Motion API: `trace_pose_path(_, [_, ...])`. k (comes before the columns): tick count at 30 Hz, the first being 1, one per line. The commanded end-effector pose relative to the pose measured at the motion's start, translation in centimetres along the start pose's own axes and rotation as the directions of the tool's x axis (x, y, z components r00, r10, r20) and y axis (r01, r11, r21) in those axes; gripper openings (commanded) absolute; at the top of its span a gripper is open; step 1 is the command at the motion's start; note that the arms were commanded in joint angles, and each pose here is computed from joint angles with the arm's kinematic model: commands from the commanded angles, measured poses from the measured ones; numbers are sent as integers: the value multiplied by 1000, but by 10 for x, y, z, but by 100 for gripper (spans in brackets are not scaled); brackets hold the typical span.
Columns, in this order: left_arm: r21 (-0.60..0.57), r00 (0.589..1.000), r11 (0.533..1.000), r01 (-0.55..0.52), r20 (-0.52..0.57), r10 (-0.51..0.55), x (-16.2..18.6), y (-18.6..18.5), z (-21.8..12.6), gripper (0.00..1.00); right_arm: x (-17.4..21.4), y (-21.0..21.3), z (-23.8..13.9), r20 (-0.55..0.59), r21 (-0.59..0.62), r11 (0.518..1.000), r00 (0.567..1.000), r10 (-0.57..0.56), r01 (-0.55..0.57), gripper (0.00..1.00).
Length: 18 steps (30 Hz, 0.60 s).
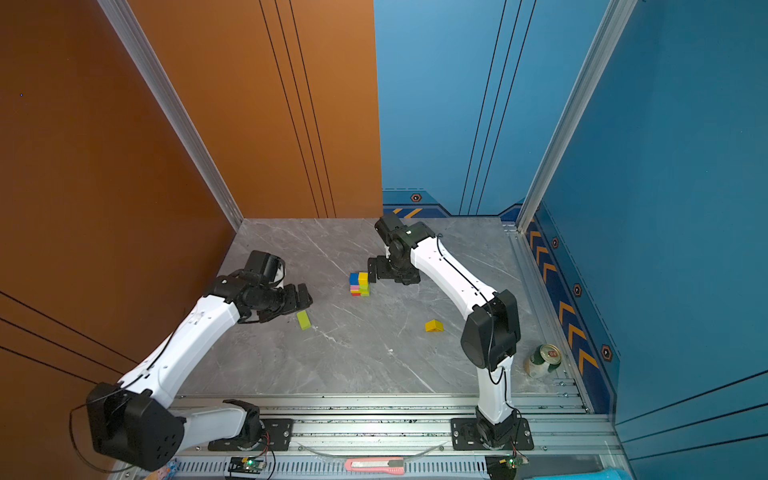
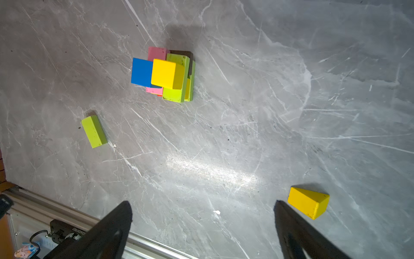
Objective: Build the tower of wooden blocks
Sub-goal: 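Raise the right gripper from the stack while the left nears the lime block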
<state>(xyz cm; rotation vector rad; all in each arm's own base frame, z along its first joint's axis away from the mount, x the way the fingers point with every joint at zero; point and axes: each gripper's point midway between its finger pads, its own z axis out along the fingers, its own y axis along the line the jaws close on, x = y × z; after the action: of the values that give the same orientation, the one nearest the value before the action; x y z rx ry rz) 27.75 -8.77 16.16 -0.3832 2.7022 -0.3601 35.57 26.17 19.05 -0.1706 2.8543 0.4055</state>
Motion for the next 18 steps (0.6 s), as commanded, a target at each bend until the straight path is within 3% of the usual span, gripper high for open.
trace_pose_path(1, [-65,998,996,53,-19,-55,25,17,4,98,10,1,-29,36,-3,999,998,-42,42,100])
trace_pose_path(9, [-120,998,991,59,-22,-62,64,26,24,98,34,0,-63,72,-52,995,994,-84,88,100])
trace_pose_path(18, [-111,999,993,40,-32,-43,67,22,47,98,55,-8,-100,165,-122,990,985,-46,66,100])
